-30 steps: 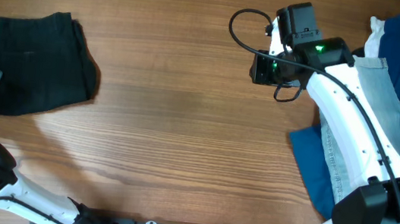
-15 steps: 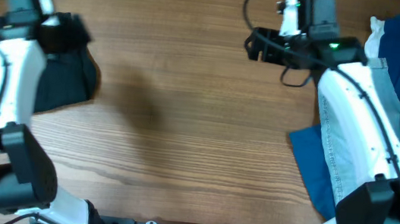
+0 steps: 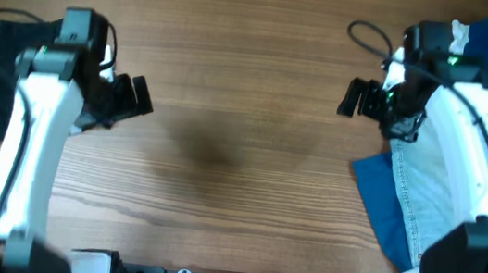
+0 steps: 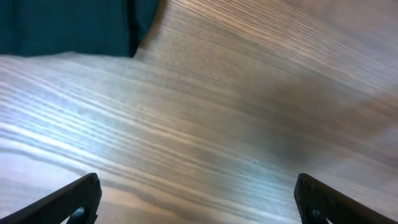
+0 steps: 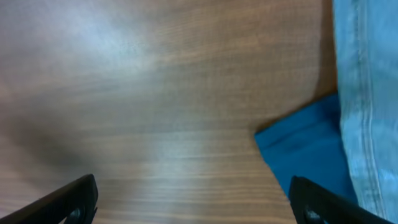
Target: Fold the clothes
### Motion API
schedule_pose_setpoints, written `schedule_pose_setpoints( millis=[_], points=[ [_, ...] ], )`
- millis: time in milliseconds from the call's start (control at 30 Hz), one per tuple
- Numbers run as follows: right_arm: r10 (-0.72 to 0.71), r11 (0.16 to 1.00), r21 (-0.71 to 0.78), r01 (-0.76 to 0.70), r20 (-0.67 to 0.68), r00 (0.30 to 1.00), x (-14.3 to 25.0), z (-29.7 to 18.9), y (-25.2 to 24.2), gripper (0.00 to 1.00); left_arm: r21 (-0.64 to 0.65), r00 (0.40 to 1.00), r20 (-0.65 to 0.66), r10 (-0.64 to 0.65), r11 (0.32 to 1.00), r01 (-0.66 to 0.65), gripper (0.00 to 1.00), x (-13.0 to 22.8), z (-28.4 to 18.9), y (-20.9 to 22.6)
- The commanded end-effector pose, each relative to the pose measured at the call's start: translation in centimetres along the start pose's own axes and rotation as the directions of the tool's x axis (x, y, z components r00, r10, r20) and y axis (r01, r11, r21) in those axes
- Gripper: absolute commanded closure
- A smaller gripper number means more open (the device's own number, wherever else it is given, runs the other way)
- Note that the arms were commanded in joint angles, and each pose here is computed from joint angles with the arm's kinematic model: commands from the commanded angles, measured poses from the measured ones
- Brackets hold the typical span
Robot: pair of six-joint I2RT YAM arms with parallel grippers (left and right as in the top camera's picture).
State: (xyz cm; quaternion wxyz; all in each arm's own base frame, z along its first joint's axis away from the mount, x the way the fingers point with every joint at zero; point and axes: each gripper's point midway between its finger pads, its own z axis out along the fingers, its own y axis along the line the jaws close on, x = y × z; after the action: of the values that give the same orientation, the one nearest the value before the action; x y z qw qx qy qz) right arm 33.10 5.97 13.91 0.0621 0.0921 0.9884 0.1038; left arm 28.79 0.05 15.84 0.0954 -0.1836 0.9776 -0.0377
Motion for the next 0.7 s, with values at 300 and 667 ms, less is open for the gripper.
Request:
schedule_pose_setpoints(
  millis=[300,667],
  points=[
    [0.043,0.979,-0.157,0.132,0.787,0.616,7.2,-15.7,1.5,0.01,0.255,0.77,0.635,-0.068,0.959,-0.127,0.0,7.2,-12.4,1.1],
    [0.048,0.977,-0.162,0.135,0.794,0.606,7.6,-16.2,1.3,0.0,0.243,0.797,0.601,-0.057,0.963,-0.114,0.0,10.0,-11.8,2.3]
  ],
)
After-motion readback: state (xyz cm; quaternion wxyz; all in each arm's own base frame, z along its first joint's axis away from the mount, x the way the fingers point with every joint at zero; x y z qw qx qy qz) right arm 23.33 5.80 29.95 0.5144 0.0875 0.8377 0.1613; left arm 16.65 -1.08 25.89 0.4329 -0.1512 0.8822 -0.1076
